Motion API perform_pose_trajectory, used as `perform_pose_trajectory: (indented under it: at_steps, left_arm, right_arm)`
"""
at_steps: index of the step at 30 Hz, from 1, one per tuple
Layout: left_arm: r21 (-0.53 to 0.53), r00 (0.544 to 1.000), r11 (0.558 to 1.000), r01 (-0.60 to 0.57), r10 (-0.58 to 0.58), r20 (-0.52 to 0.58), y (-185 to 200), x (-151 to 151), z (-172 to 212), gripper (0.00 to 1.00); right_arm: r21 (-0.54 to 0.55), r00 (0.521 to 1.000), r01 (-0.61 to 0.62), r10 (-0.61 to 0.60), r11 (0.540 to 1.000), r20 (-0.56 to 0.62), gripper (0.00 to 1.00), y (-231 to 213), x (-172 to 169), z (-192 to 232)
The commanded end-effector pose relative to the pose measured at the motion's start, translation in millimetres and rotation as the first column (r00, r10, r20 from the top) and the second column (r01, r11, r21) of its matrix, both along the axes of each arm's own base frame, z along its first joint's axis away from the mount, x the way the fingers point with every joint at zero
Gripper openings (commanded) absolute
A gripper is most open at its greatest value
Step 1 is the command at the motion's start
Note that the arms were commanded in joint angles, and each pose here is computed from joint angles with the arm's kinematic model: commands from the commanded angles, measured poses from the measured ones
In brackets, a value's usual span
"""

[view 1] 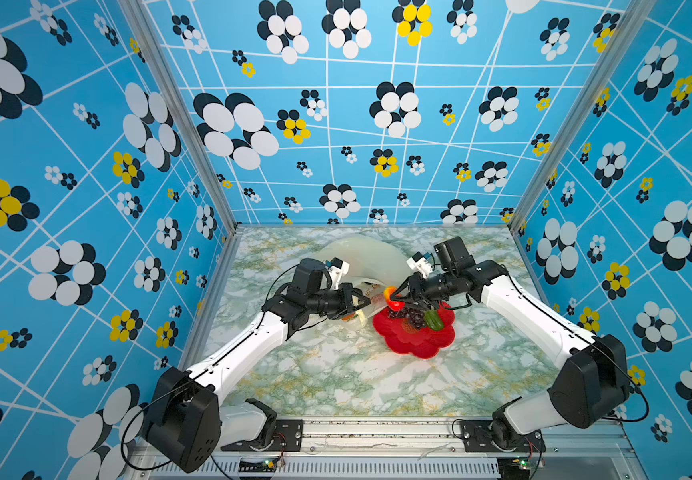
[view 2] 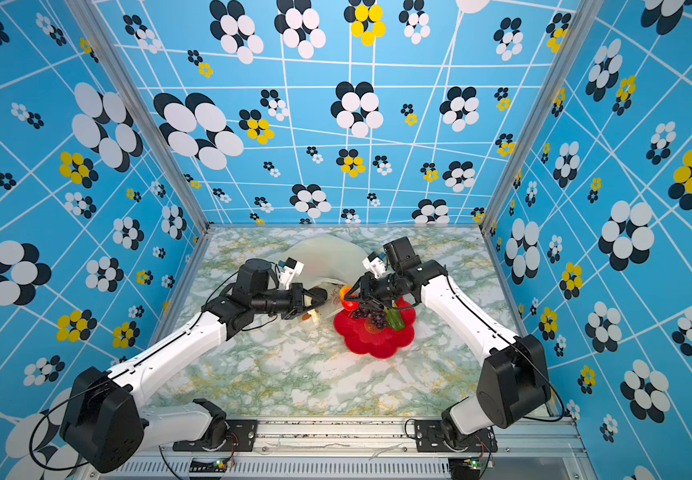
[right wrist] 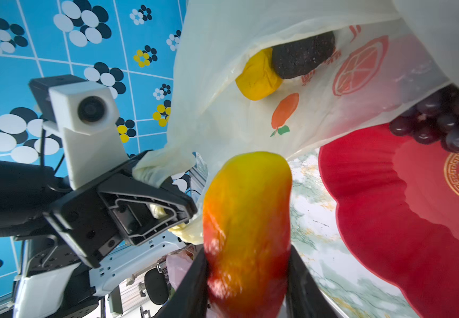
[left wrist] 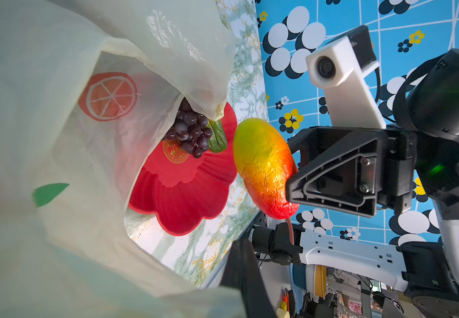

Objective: Place the fruits into the plastic bag
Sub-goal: 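Lift the red-yellow mango and carry it into the bag mouth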

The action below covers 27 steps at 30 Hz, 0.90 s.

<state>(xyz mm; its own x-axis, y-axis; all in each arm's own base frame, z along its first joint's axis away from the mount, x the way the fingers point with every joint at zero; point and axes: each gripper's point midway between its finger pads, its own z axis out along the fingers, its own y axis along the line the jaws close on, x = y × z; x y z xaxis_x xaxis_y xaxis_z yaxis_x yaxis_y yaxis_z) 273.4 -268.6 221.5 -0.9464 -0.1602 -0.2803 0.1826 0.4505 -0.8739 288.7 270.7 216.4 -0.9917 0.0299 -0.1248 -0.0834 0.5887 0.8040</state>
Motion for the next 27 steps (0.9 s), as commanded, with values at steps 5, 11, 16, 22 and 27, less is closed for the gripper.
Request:
perform_pose_trajectory:
  at_steps: [5, 11, 16, 22, 27]
  left_arm:
    - [-0.025, 1.0, 1.0, 0.0, 0.001, 0.03, 1.1, -1.5, 10.8, 0.0]
    - [-0.028, 0.999, 1.0, 0.005, -0.005, 0.032, -1.2, -2.2, 11.7, 0.0]
    - [-0.026, 0.999, 1.0, 0.007, -0.006, 0.039, -0.3, -2.9, 12.9, 0.0]
    - [-0.025, 0.999, 1.0, 0.01, -0.009, 0.038, -1.2, -2.4, 11.9, 0.0]
    - [-0.028, 0.999, 1.0, 0.014, -0.013, 0.039, -2.8, 0.2, 13.8, 0.0]
  right_arm:
    - [0.094, 1.0, 0.028, -0.028, 0.995, -0.003, 0.36, 17.1, 16.9, 9.8]
    - [0.113, 0.999, 0.035, -0.035, 0.993, -0.002, 0.35, 25.9, 25.2, 10.6]
    - [0.113, 1.0, 0.028, -0.027, 0.993, -0.008, 0.35, 31.3, 25.7, 7.4]
    - [0.115, 1.0, 0.017, -0.014, 0.993, -0.02, 0.35, 40.6, 25.9, 1.3]
    - [0.112, 0.999, -0.009, 0.014, 0.994, -0.039, 0.35, 55.3, 25.7, -9.4]
